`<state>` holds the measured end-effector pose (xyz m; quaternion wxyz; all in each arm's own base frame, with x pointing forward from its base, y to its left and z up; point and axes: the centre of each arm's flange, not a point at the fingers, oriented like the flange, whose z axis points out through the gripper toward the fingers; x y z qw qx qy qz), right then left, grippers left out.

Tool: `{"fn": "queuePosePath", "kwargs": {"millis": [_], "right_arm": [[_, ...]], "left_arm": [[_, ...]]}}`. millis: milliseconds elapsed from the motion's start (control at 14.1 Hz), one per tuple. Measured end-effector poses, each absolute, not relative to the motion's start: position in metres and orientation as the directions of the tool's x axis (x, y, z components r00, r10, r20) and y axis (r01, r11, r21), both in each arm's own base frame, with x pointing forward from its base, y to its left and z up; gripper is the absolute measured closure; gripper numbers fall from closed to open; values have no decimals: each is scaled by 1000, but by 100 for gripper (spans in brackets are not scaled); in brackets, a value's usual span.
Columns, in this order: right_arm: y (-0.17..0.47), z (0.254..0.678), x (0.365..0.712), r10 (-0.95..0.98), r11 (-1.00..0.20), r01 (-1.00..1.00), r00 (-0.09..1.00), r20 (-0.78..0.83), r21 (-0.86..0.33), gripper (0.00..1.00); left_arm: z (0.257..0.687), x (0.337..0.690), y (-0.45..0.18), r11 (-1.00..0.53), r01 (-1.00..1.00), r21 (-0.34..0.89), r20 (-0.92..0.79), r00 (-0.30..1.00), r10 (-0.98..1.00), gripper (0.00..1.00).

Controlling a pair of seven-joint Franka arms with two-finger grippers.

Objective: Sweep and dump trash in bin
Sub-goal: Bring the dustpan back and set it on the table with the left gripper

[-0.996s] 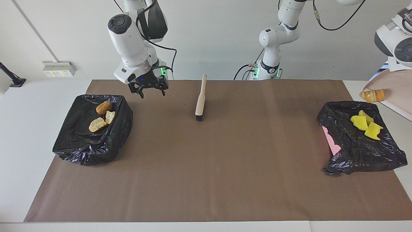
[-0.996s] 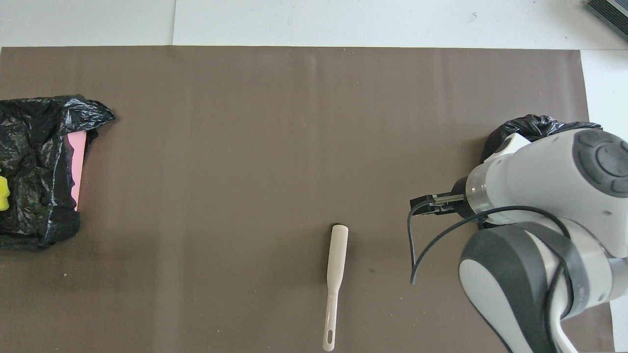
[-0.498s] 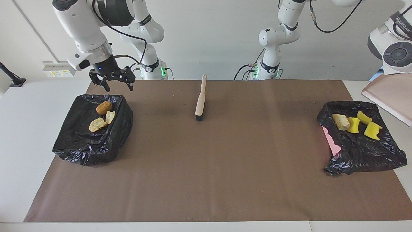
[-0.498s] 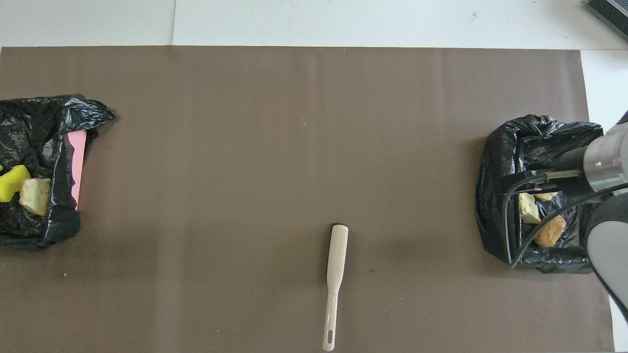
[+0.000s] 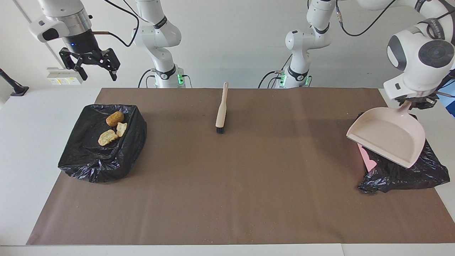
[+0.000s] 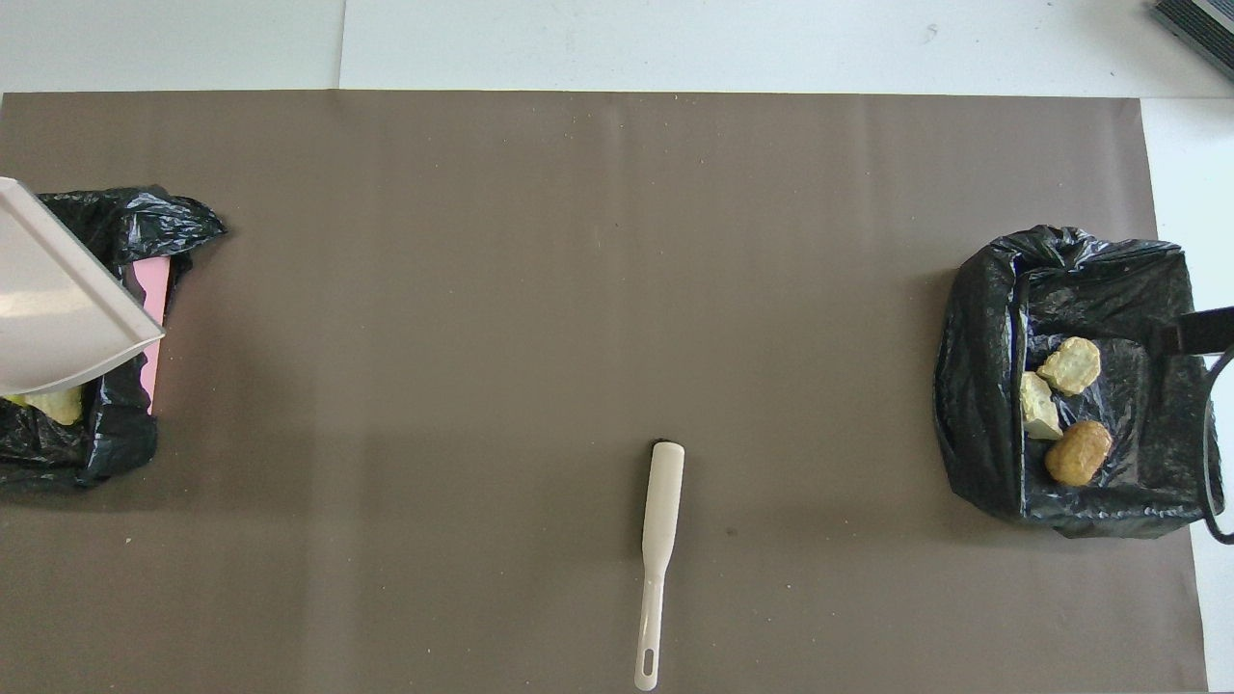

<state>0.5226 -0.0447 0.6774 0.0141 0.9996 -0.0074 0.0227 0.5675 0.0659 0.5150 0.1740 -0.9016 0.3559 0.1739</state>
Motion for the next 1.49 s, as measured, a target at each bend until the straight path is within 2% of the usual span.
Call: {"fn": "queuePosePath", "kwargs": {"millis": [498,783,1139,1495], "right_arm": [[-31,675,520,8,-1000,8,1000,5,29,0],[-29,673,518,13,-1000,13,1000,-4,29,0],[-29,674,516,13,-1000,13,1000,2,29,0],[-28,673,517,13,-999,13,1000,4,29,0]], "left_arm": [[432,583,-138,-851,-508,-128,-312,836,-452,69],[433,605,-237,-922,-373,-100,-206,915,-347,69],[437,612,-341,-969,-237,-65,-88,969,-231,69],[366,605,-427,-986,-158,-54,-65,986,-155,69]]}}
